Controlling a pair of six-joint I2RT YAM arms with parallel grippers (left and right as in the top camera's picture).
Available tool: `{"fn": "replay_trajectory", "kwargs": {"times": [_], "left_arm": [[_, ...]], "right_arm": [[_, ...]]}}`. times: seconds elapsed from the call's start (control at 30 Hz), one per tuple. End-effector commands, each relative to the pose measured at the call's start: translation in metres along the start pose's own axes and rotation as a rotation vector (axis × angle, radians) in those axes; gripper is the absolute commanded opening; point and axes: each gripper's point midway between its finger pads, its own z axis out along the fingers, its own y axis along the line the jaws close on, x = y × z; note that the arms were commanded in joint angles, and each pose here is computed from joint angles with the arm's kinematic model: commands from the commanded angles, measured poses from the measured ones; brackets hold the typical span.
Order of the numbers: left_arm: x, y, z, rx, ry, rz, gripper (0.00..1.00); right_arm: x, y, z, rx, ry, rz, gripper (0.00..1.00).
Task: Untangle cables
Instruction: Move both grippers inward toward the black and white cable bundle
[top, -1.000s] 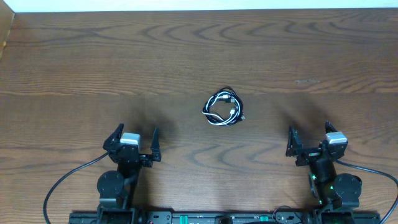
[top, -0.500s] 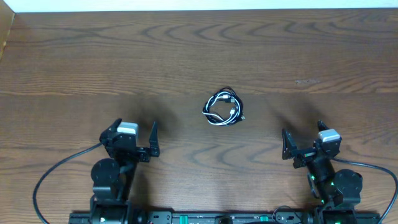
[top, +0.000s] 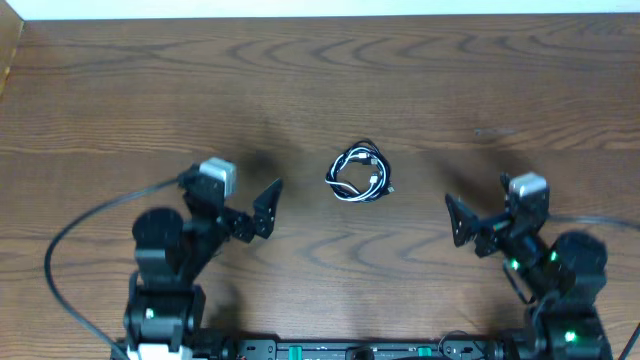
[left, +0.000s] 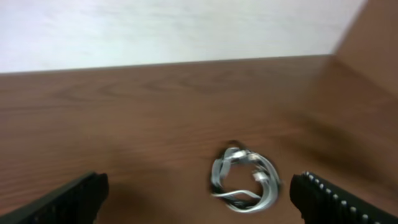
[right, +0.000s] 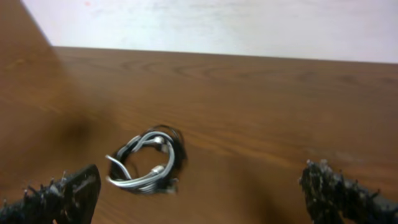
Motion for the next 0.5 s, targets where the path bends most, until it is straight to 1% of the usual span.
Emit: {"fn": "replay_trajectory", "kwargs": {"times": [0.0, 0.17, 0.23, 0.47], "left_arm": [[-0.019, -0.028, 0.009, 0.149, 0.06, -0.066, 0.98], [-0.027, -0.044, 0.03, 0.203, 0.204, -0.108, 0.98], [-0.027, -0.048, 0.04, 0.203, 0.263, -0.121, 0.98], [-0.002, -0.037, 0.073, 0.079, 0.531, -0.16, 0.98]], "right_arm": [[-0.028, 0.018, 0.006, -0.103, 0.039, 0.006, 0.99], [-0.041, 0.017, 0.02, -0.117, 0.183, 0.078, 0.99], [-0.045, 0.015, 0.025, -0.113, 0.239, 0.107, 0.99], [-0.04, 0.009, 0.042, -0.097, 0.415, 0.188, 0.99]]}}
